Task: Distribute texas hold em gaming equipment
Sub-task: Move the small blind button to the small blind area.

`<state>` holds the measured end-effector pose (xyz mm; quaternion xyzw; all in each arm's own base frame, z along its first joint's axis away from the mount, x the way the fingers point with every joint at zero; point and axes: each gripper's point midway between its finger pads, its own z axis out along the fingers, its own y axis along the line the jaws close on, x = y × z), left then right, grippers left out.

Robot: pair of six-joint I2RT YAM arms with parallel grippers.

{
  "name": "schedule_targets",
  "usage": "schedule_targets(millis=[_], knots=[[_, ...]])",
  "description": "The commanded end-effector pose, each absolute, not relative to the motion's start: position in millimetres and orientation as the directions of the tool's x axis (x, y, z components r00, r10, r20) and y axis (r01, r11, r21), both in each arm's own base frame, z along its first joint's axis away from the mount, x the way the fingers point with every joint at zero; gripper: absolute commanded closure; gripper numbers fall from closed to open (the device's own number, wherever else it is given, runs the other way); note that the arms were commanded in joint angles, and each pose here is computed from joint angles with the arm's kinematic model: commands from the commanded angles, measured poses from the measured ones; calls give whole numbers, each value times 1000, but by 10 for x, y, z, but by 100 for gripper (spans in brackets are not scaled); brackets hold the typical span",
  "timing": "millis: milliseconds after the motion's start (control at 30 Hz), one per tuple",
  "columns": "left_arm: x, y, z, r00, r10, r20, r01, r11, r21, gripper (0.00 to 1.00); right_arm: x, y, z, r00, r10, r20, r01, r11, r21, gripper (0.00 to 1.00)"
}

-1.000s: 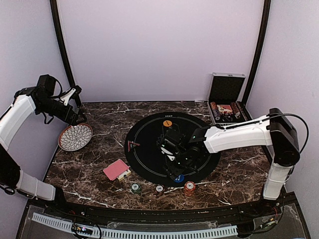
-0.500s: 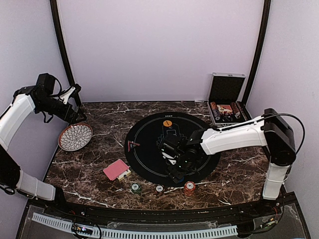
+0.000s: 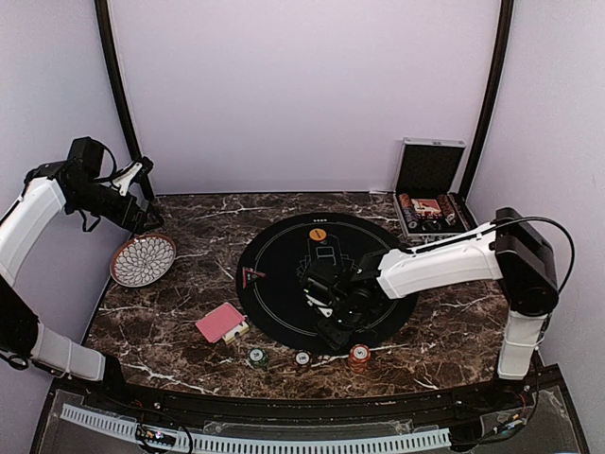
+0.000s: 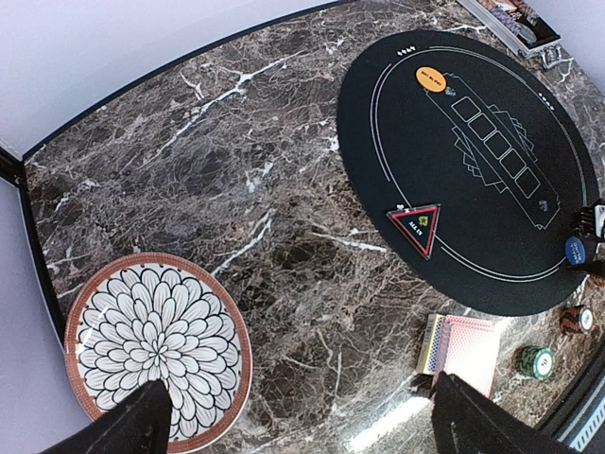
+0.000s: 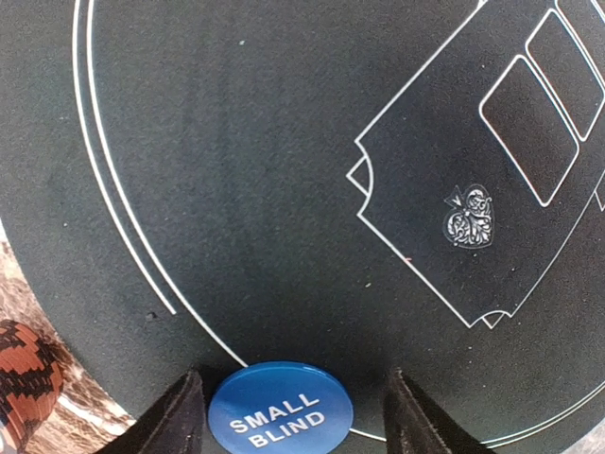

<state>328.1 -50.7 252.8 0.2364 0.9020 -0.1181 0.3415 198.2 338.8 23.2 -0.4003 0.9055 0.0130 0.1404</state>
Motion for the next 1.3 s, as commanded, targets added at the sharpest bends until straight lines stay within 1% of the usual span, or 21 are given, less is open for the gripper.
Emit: schedule_targets(millis=[0,100,200,667,933,967,1000,1133,1200,1267], knots=[[3219,-525,2646,-644,341,-685,512,857,-55,1,2025,3195,210,-650,-714,-259,-701,695,-159,39],[3212,-522,2646,-644,342,-684,511,858,-53,1,2043,3142,223,-665,-698,-266,-685,712,-155,43],[3207,-517,2645,-645,343,-683,509,859,-51,1,2049,3068,220,-675,-688,-265,-674,722,-158,44],[3203,-512,2643,-646,347,-679,511,858,-47,1,2083,2756,219,-714,-655,-249,-634,755,-167,46],[3205,-515,2627,-647,347,-679,512,858,-49,1,2140,2798,328,-716,-646,-265,-629,762,-154,47],[3205,-512,2627,-648,347,-678,511,858,-48,1,2146,2800,342,-716,-646,-266,-629,761,-155,46],[3202,-513,2629,-647,347,-679,511,858,-49,1,2150,2797,360,-717,-643,-267,-627,763,-155,42],[3201,-516,2636,-644,349,-681,513,857,-46,1,2175,2823,500,-722,-627,-292,-615,776,-142,21],[3207,-515,2639,-642,351,-681,515,856,-44,1,2204,2858,616,-725,-615,-311,-608,783,-132,17],[3213,-516,2635,-643,352,-681,516,855,-45,1,2231,2884,744,-729,-602,-324,-599,791,-124,15]])
